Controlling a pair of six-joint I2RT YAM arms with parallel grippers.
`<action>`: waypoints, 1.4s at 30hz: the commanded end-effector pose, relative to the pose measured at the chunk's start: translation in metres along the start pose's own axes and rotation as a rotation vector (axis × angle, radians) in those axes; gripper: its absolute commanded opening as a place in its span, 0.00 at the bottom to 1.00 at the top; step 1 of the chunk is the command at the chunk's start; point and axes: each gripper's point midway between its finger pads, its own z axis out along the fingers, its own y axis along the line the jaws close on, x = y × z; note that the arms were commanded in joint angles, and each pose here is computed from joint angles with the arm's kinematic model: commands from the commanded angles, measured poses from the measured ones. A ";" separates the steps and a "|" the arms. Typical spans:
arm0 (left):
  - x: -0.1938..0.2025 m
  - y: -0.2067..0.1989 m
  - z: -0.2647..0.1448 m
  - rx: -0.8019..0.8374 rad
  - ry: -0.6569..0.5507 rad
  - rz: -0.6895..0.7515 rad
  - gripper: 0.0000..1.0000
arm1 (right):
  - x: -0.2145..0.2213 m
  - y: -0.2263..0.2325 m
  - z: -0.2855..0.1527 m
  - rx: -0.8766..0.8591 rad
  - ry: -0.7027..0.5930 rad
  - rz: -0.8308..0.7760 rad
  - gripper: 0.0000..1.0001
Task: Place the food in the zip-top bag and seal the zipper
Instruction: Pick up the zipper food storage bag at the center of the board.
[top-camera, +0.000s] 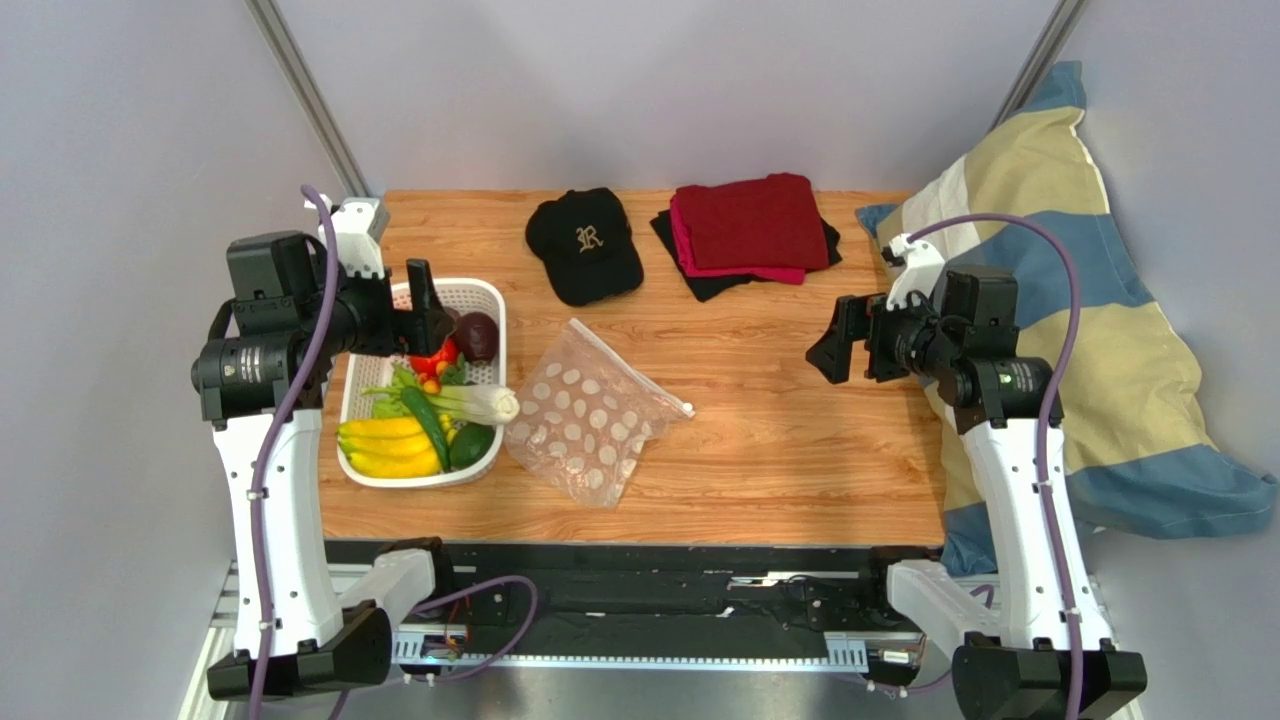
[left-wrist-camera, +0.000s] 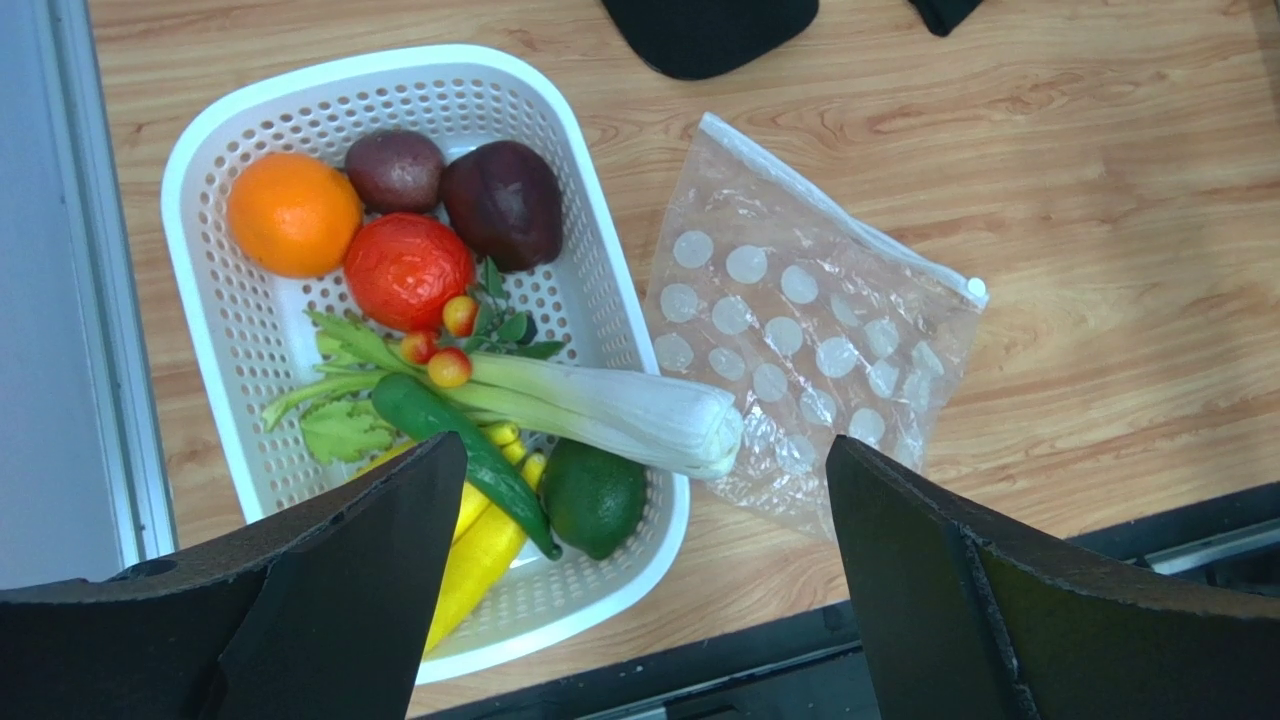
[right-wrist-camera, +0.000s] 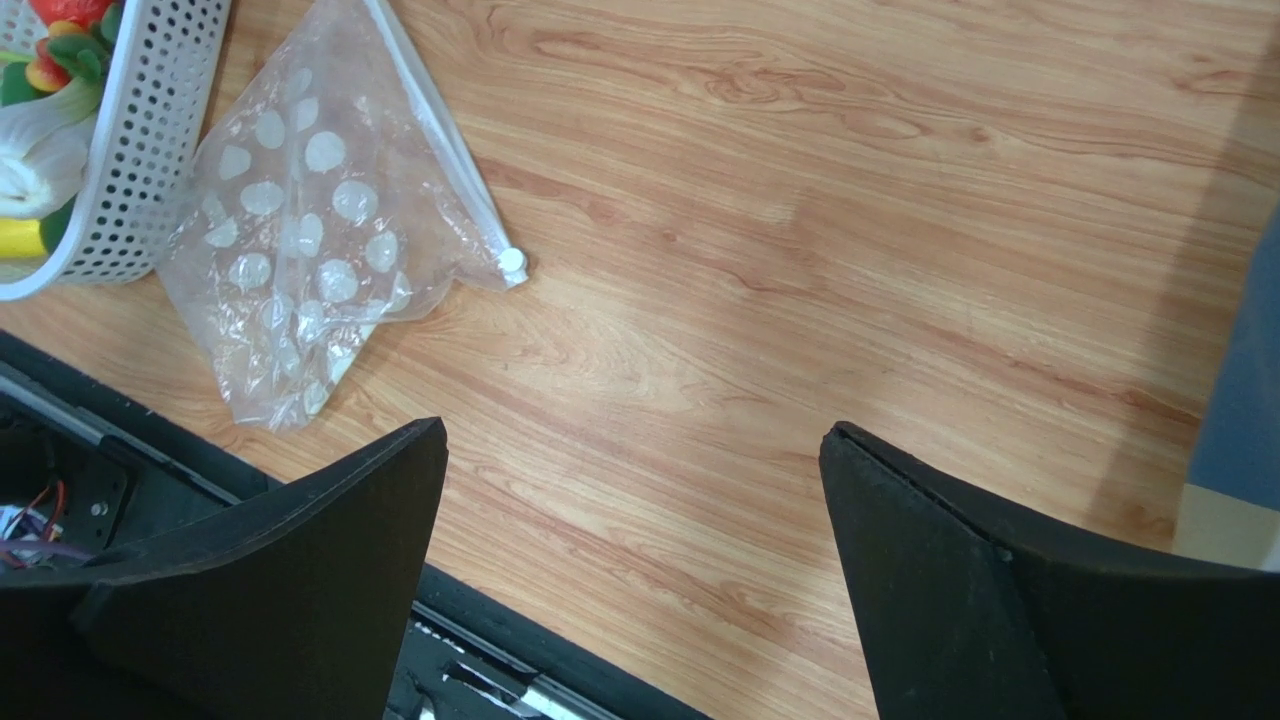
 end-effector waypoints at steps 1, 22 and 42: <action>-0.011 -0.003 -0.013 -0.020 -0.095 0.013 0.99 | -0.005 0.007 0.019 -0.087 -0.021 0.000 1.00; -0.005 -0.029 -0.010 0.128 -0.210 0.098 0.99 | 0.063 0.108 0.189 -0.342 0.380 -0.192 1.00; 0.014 -0.034 -0.002 0.177 -0.155 0.085 0.99 | 0.110 0.164 0.301 -0.393 0.512 -0.303 0.98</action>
